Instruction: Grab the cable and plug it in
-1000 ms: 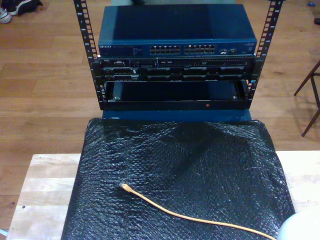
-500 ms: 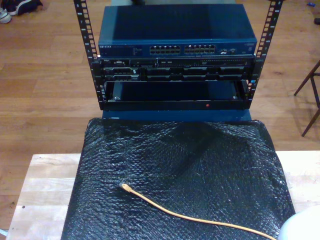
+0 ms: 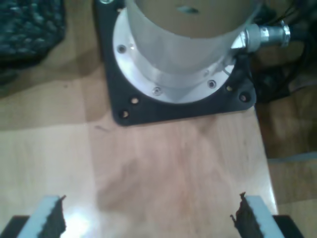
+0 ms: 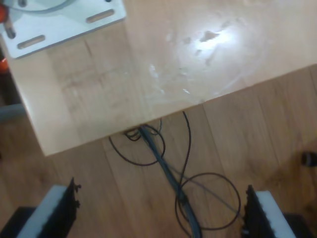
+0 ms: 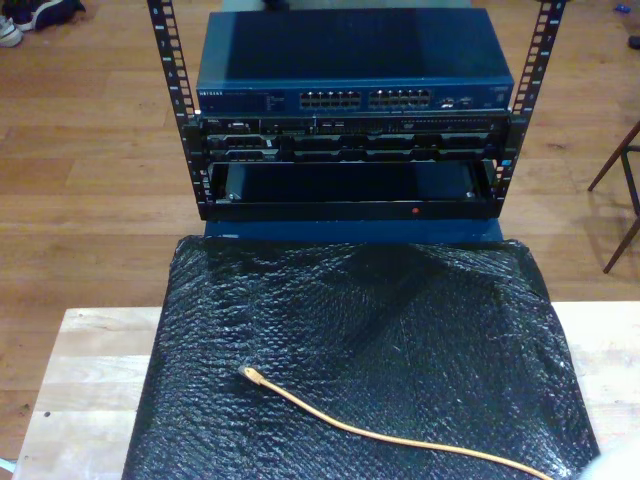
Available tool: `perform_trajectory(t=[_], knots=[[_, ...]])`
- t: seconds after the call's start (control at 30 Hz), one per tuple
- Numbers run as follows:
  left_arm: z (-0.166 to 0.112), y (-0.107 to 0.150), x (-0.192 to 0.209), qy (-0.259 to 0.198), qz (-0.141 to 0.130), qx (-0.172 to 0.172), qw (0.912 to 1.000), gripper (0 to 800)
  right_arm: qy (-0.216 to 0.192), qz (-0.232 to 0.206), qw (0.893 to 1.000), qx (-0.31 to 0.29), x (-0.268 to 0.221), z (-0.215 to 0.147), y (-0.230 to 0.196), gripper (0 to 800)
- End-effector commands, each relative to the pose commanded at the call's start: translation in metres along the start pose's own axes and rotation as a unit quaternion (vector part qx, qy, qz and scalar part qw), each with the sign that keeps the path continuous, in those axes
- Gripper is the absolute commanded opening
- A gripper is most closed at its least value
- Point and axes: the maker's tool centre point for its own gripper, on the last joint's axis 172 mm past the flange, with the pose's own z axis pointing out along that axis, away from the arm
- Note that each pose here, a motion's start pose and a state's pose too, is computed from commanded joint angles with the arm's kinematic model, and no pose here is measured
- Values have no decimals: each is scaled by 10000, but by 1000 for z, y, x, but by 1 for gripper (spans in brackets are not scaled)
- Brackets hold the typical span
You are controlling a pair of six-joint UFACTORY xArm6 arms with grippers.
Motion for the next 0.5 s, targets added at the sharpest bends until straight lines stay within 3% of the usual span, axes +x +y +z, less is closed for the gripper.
perform_trajectory(t=[0.17, 0.33, 0.5], knots=[[4, -21, 23, 170, -90, -224, 9996, 800, 92, 353, 9991, 196, 15, -12, 19, 799], [8, -40, 38, 240, -128, -338, 9991, 800, 284, 407, 9984, 266, 42, -25, 44, 799], [11, -53, 48, 289, -167, -334, 9989, 800, 917, 381, 9951, 23, 84, -41, 64, 797]])
